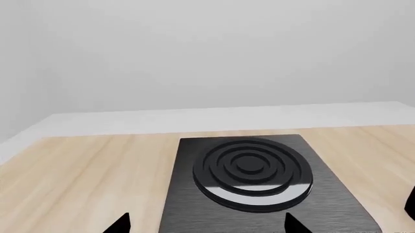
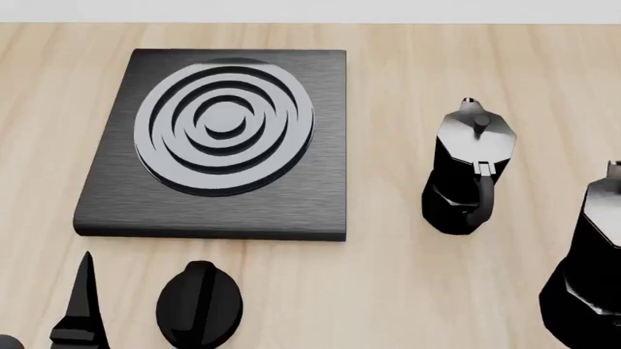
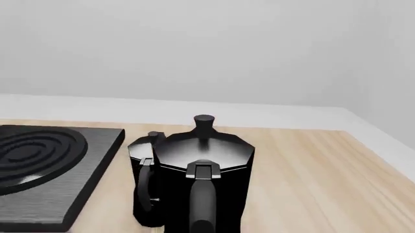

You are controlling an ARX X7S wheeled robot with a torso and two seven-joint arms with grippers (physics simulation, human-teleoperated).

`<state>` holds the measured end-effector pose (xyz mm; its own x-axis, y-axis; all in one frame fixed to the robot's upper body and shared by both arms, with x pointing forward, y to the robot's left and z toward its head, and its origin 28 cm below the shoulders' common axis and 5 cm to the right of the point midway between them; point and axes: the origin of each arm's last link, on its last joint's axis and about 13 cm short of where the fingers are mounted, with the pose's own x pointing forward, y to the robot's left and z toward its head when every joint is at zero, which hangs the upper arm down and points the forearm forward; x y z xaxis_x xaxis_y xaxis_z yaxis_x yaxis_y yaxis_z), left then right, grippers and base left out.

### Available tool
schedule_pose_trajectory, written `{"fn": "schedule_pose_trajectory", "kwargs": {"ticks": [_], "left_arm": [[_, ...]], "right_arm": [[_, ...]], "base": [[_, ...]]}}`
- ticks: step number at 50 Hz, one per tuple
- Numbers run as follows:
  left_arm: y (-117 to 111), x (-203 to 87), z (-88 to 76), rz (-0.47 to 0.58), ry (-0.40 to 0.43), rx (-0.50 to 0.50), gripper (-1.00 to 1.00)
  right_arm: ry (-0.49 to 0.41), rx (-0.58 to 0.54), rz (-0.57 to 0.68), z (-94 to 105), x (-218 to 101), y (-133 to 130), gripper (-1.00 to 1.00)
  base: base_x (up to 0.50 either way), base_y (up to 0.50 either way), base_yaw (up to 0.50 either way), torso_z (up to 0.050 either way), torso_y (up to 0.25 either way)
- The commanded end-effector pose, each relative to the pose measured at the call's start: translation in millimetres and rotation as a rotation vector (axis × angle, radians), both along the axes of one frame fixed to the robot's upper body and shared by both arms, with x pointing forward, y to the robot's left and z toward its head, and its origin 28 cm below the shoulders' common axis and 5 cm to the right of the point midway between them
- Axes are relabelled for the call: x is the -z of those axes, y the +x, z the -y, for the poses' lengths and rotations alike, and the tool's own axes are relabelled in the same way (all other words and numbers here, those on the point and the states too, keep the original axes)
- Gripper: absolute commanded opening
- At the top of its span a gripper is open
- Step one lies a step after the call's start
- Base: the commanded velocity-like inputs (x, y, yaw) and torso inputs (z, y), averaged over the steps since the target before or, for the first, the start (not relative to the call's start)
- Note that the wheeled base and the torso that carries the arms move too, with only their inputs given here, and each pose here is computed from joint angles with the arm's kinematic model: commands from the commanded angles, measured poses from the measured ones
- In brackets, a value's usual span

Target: Put the right moka pot on the stove.

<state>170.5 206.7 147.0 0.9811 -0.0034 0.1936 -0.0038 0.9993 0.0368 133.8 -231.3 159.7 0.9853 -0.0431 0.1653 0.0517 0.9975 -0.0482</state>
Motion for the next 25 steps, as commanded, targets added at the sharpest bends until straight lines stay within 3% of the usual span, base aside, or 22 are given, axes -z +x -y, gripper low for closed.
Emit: {"fn": "schedule_pose_trajectory", "kwargs": {"ticks": [1,25], "left_arm": [[0,-1,-0.1,-0.003,0.000,0.000,1.00],[0,1,0.0,-0.002,0.006,-0.006,1.00]], "right_arm": [[-0.031,-0.042,0.037,-10.9,-4,-10,-1.00],[-0.052,-0.207,0.037,-40.8,0,-18,-1.00]], "base": [[0.00,0.00,0.00,0.000,0.000],[0.00,0.00,0.00,0.001,0.000]]}}
